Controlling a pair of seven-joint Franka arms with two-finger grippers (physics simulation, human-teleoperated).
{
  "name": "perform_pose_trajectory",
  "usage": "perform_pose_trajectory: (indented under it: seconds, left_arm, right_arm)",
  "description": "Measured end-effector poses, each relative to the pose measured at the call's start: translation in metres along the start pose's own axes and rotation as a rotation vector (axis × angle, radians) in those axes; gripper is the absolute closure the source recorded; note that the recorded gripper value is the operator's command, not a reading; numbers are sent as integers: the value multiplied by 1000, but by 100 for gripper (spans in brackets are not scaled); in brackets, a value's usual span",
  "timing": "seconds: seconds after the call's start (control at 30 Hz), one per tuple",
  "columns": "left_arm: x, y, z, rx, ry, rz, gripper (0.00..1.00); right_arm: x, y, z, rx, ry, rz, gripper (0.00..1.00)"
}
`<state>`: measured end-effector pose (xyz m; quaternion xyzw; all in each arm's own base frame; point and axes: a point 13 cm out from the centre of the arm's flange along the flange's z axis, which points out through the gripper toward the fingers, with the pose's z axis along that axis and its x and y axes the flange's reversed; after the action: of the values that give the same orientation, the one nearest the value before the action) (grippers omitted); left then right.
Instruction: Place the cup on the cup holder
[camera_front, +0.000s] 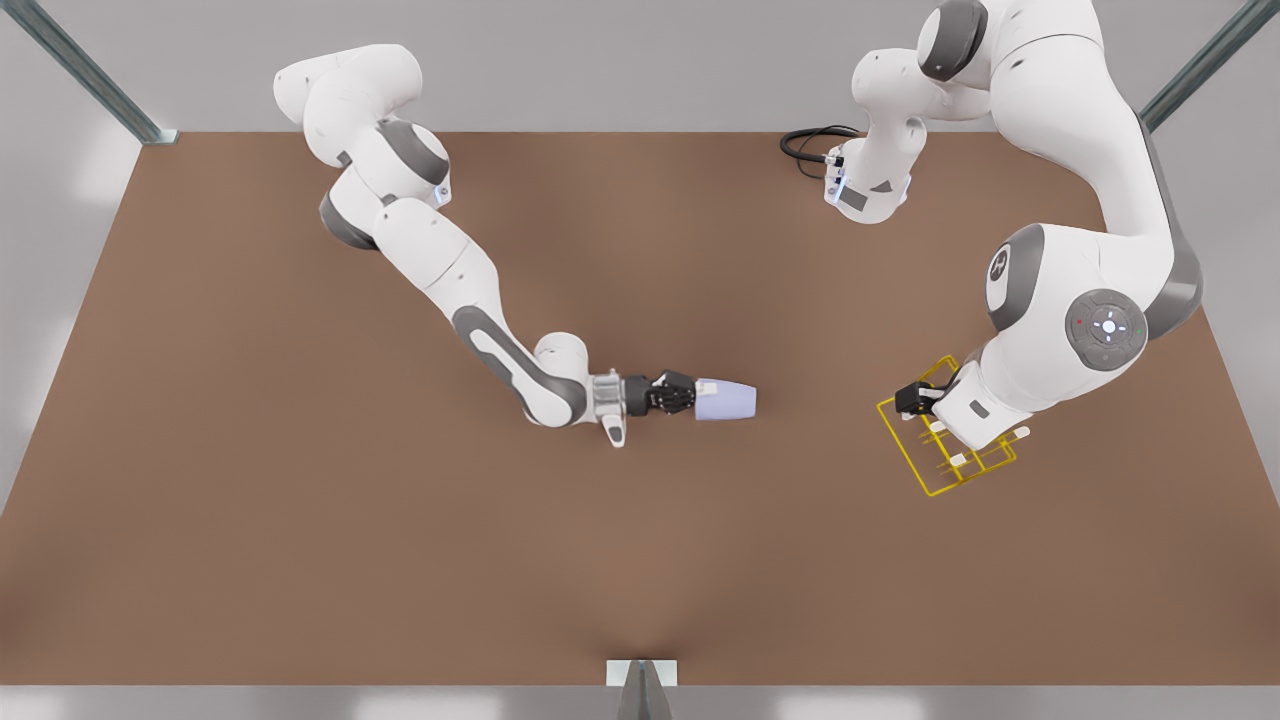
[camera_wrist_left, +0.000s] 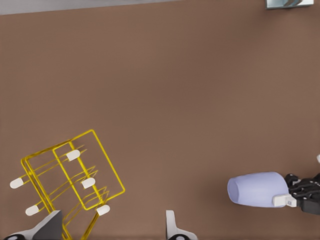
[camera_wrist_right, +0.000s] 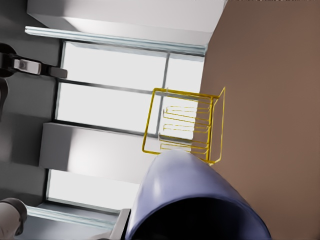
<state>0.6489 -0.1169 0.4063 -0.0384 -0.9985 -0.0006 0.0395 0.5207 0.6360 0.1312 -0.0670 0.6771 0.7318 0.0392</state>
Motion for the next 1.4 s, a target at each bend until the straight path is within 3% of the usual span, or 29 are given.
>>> perform_pose_trajectory:
  seconds: [0.13,0.23,0.33,1.03,1.23,1.4]
  left_arm:
    - [0,-1,1,0,2,-2,0]
    - [0,-1,1,0,2,-4,0]
    - [0,-1,1,0,2,-5,0]
    - [0,-4,1,0,1,-15,0]
    - [18,-135,10,66,10,-7,0]
    - [2,-230,66,135,0,-339,0]
  right_arm:
    - [2,-12,0,48,-12,-48,78]
    - [8,-23,3,80,-11,-72,22]
    - [6,-29,1,106,-19,-96,7]
    - [25,-25,-91,371,32,-222,5]
    - [32,10,-135,439,42,-264,5]
    - [-28,63,-293,639,14,-427,5]
